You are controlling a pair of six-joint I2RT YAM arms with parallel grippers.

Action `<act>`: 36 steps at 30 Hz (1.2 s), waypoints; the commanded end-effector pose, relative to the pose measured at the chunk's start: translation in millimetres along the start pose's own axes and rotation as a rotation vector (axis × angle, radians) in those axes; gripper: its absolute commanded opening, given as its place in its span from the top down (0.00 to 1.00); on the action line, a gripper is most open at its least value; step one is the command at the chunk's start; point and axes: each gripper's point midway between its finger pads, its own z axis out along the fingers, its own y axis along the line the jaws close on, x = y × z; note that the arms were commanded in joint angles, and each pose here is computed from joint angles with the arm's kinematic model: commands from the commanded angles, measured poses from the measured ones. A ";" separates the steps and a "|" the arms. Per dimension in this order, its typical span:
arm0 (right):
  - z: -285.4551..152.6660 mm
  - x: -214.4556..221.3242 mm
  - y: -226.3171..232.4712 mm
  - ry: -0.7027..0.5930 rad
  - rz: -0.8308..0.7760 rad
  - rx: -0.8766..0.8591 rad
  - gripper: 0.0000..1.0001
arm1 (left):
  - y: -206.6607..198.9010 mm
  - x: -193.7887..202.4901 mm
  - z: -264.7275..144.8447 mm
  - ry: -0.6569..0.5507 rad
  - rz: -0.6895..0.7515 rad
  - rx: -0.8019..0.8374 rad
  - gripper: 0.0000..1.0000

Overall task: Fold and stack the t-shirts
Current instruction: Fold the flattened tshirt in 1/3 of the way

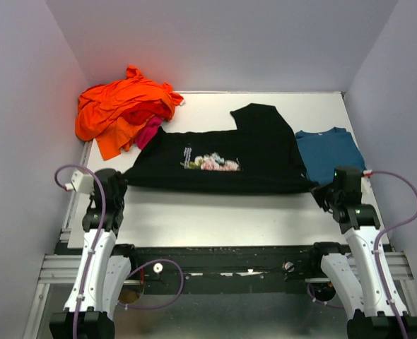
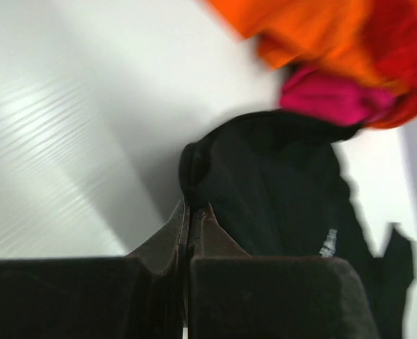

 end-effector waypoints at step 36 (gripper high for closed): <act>29.0 16.8 118.8 0.124 -0.448 -0.461 0.25 | -82.2 46.7 27.9 0.099 0.532 0.273 0.14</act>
